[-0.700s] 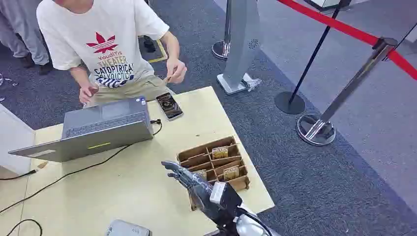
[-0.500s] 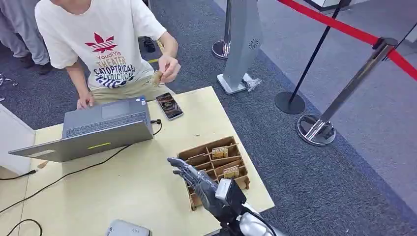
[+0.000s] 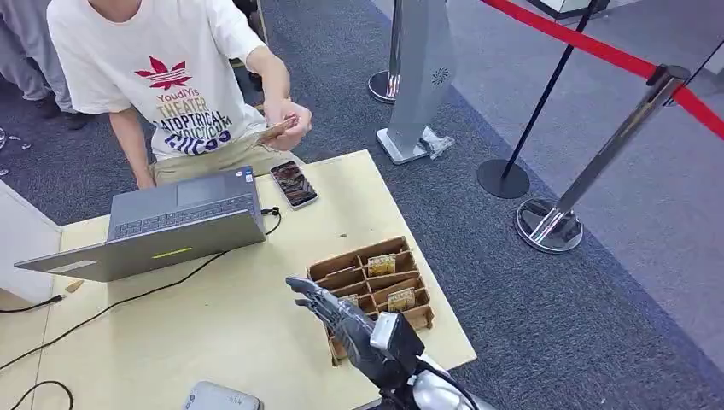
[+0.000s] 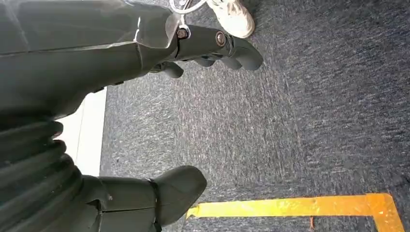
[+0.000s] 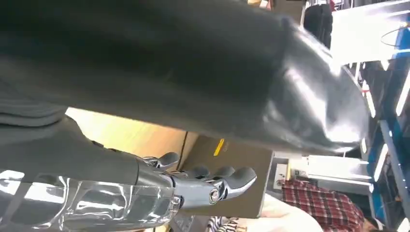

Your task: Pass the card to the sensor for recognition and then transmit it.

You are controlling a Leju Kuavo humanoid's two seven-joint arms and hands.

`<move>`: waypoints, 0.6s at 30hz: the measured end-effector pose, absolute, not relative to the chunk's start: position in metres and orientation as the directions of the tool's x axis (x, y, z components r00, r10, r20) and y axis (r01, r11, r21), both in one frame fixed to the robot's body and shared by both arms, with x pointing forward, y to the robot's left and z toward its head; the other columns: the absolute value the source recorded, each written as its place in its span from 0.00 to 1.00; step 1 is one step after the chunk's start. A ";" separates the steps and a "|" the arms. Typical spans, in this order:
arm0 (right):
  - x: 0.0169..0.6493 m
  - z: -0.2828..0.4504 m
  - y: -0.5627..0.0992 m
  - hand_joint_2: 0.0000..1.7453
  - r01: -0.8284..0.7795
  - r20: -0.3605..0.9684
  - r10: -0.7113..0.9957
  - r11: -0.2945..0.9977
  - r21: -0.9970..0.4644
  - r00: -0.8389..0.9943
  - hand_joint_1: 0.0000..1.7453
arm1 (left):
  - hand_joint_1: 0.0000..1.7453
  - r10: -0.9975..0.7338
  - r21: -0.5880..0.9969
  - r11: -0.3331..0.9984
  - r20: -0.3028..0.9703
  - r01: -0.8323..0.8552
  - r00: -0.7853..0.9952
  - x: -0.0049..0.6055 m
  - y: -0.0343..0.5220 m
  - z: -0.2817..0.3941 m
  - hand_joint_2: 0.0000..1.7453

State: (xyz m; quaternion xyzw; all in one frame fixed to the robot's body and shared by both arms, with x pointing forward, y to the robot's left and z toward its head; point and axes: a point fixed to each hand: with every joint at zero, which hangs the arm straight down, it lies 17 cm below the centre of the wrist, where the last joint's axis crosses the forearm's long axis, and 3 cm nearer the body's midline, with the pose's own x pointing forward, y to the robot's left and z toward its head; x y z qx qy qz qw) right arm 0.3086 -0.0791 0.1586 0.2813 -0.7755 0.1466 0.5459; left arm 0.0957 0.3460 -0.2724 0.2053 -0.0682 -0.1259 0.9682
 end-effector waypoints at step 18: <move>0.329 0.199 -0.040 1.00 -0.521 0.869 -0.095 0.830 -0.200 -0.485 0.00 | 0.00 -0.237 0.423 0.888 0.085 0.180 0.968 0.089 0.349 -0.273 1.00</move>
